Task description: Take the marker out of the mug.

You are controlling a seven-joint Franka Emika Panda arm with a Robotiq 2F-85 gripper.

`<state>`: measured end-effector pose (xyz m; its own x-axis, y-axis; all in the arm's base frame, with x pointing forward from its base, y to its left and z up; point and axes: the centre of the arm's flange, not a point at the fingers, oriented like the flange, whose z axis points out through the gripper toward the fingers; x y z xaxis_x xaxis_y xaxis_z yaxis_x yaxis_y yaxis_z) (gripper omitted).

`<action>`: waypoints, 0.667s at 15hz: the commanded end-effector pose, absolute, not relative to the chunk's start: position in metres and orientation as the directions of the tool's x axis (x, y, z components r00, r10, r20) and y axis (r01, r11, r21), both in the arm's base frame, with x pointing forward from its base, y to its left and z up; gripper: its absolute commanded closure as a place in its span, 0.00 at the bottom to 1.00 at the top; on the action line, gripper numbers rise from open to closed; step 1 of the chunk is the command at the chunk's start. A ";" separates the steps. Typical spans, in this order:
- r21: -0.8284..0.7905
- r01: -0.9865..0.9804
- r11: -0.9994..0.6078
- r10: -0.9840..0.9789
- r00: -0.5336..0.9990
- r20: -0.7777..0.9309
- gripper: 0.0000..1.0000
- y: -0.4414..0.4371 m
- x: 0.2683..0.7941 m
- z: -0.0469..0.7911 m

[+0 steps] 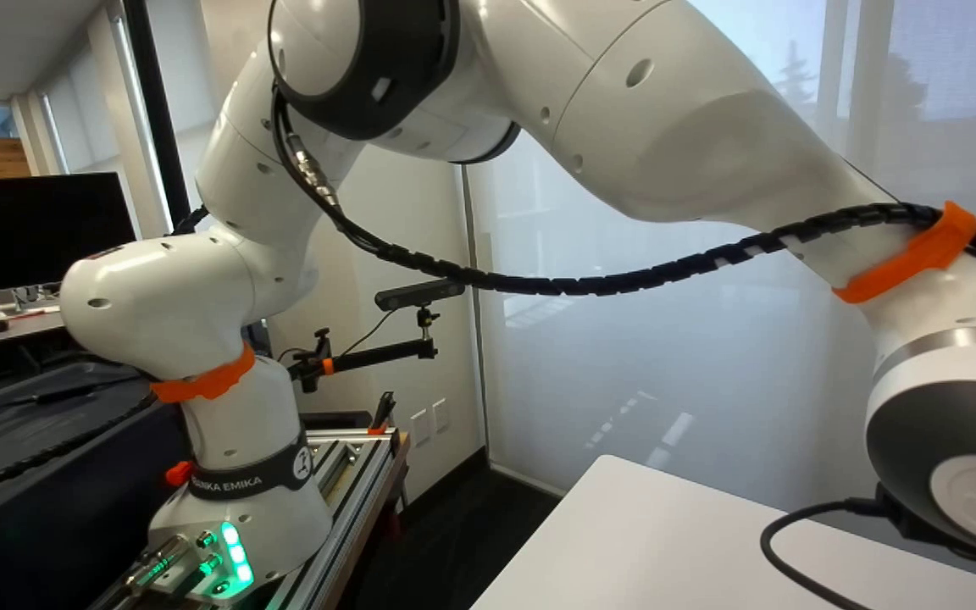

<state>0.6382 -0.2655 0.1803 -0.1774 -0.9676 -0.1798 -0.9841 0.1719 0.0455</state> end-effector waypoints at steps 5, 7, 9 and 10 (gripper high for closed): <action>0.058 -0.984 0.167 -0.969 -0.174 -0.173 0.59 -0.264 0.641 0.173; 0.062 -0.984 0.167 -0.969 -0.175 -0.172 0.54 -0.264 0.640 0.171; 0.062 -0.985 0.162 -0.970 -0.171 -0.174 0.55 -0.262 0.639 0.170; 0.064 -0.985 0.161 -0.970 -0.170 -0.175 0.47 -0.262 0.639 0.169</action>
